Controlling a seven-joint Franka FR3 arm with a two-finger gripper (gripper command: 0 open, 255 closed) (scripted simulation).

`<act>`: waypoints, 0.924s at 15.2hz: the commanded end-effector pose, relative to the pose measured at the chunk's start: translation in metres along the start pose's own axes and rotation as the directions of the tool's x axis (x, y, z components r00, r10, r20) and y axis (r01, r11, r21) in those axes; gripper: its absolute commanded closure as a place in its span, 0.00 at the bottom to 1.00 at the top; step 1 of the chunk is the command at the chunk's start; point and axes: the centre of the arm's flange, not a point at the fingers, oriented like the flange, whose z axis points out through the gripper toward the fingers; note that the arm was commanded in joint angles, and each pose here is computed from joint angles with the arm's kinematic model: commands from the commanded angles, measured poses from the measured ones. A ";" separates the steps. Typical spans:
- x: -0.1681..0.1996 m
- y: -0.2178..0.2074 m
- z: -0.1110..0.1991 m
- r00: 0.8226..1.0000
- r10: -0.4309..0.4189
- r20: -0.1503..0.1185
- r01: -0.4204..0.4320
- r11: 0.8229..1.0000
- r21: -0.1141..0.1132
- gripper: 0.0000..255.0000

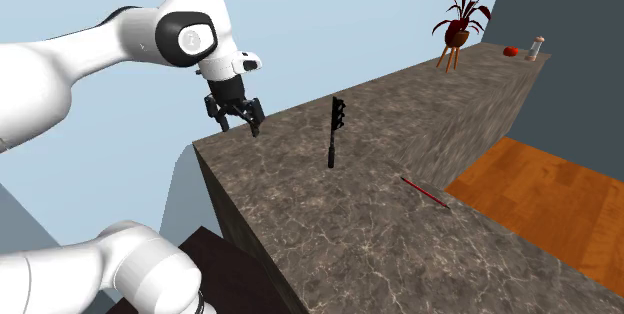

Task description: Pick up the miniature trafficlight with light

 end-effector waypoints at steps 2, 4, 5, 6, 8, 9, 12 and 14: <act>0.012 0.006 0.000 1.000 0.013 0.003 -0.013 1.000 0.001 0.00; 0.036 0.019 -0.001 0.999 0.038 0.010 -0.038 0.999 0.003 0.00; 0.048 0.026 -0.001 0.999 0.050 0.013 -0.050 0.999 0.004 0.00; 0.060 0.033 -0.001 0.998 0.063 0.017 -0.063 0.998 0.004 0.00; 0.083 0.048 -0.001 0.996 0.088 0.023 -0.088 0.996 0.006 0.00; 0.095 0.055 -0.001 0.995 0.100 0.027 -0.100 0.995 0.007 0.00; 0.129 0.078 0.000 0.990 0.137 0.037 -0.138 0.990 0.008 0.00; 0.151 0.094 0.000 0.986 0.162 0.044 -0.163 0.987 0.009 0.00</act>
